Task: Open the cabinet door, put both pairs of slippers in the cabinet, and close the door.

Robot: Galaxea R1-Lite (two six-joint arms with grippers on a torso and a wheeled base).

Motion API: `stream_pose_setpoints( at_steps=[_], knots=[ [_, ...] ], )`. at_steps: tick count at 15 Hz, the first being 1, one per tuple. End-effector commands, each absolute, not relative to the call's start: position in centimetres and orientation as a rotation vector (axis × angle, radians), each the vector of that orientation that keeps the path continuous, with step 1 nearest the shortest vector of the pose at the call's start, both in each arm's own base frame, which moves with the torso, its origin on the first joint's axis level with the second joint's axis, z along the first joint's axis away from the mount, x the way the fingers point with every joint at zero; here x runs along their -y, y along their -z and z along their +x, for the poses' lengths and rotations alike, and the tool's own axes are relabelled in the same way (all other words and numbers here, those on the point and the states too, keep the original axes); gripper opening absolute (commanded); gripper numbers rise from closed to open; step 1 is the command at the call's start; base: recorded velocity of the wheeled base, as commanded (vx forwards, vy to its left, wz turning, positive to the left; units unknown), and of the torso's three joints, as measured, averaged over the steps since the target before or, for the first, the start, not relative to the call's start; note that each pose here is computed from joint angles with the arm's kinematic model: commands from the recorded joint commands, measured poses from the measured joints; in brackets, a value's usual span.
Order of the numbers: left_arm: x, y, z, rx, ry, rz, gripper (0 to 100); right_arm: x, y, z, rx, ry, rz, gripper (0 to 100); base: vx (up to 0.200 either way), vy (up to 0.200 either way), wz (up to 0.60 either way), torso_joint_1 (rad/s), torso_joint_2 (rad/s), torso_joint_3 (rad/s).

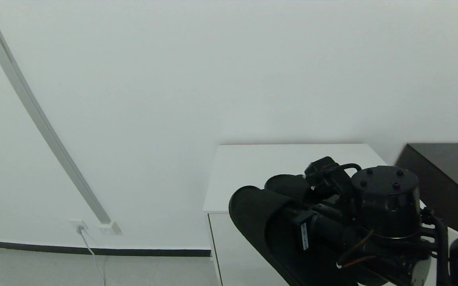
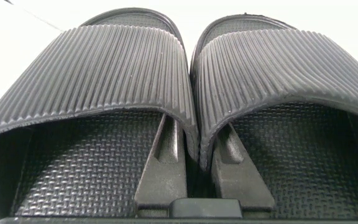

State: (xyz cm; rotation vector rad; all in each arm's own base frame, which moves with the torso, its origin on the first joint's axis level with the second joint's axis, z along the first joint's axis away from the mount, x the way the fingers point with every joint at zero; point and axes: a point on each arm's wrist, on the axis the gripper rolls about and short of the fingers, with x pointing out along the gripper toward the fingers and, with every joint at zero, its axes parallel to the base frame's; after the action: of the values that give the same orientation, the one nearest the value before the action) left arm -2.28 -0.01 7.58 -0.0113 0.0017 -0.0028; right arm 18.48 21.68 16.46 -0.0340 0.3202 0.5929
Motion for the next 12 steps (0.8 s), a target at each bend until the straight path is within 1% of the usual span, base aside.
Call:
stream_pose_setpoints(
  at_steps=[1,4,12],
  knots=[
    [0.01,-7.58,-2.28,-0.002,0.002,-0.012,0,-21.05,-16.98,17.71,-0.307,-0.602,-0.026,0,0.0,0.0,0.0,0.0,0.0,0.0],
    [0.01,-7.58,-2.28,-0.002,0.002,-0.012,0,-21.18,-16.74,17.6,-0.313,-0.606,-0.033,0,0.0,0.0,0.0,0.0,0.0,0.0],
    [0.01,-7.58,-2.28,-0.002,0.003,-0.014,0,-21.08,-16.14,17.21,-0.33,-0.61,-0.047,0,-0.2,0.0,0.0,0.002,0.0,0.003]
  ],
)
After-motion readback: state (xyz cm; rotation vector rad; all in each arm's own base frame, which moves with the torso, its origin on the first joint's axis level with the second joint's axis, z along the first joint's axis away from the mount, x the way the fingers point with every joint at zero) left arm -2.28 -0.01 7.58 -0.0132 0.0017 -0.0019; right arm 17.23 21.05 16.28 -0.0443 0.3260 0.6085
